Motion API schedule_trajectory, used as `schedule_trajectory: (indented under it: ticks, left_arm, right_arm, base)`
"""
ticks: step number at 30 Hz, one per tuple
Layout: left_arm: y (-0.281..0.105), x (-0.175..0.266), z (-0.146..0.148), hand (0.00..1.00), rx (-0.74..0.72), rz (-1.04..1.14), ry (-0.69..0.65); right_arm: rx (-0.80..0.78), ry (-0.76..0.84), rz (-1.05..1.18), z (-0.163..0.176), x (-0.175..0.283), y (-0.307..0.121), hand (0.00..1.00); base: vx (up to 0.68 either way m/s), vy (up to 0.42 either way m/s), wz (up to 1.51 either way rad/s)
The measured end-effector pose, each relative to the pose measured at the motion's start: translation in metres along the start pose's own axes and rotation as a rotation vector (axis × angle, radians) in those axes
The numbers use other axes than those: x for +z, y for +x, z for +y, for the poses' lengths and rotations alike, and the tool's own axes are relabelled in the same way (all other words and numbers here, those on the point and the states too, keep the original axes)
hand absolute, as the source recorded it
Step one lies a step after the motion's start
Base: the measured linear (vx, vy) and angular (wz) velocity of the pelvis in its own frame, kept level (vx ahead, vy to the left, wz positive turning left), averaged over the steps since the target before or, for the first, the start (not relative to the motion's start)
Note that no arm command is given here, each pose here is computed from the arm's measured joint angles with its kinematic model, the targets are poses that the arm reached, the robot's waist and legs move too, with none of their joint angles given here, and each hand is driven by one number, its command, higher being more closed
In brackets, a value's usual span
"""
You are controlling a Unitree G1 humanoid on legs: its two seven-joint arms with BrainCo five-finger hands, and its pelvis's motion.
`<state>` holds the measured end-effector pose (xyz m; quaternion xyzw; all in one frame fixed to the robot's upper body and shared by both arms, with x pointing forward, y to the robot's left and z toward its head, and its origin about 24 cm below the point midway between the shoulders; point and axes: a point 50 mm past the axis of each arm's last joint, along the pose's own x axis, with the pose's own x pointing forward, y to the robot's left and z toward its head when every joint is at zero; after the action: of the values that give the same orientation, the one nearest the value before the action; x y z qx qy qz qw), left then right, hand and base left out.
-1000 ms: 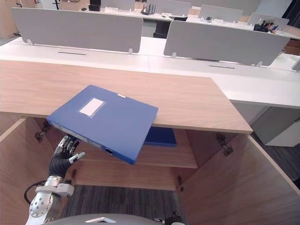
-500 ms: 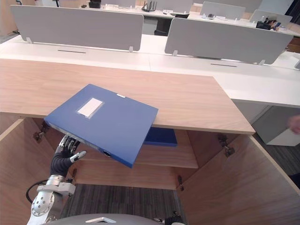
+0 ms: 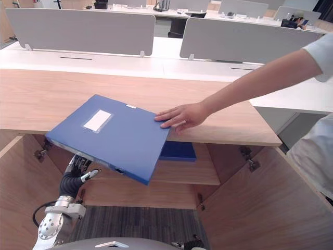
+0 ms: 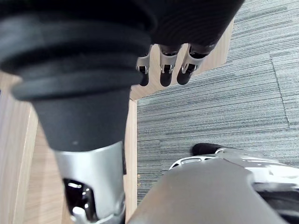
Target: Walk over to the cabinet, pick up the folder, carry it to the office cabinet, place the folder inside the office cabinet, then close the office cabinet door
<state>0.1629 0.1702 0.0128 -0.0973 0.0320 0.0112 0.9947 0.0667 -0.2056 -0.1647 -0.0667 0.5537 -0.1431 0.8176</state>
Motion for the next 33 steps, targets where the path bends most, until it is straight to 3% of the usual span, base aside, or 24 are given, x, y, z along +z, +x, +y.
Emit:
schedule_trajectory:
  ticks: [23,33]
  left_arm:
    - [0.002,-0.005,0.001,0.00,0.023,0.020,0.001]
    - [0.006,0.008,-0.008,0.00,-0.097,-0.022,0.134]
  right_arm:
    - [-0.002,0.007,0.002,0.000,0.000,0.000,0.00]
    - [-0.001,0.002,0.000,0.000,0.000,0.000,0.00]
  base:
    - [0.00,-0.002,0.02]
    - [0.00,-0.001,0.00]
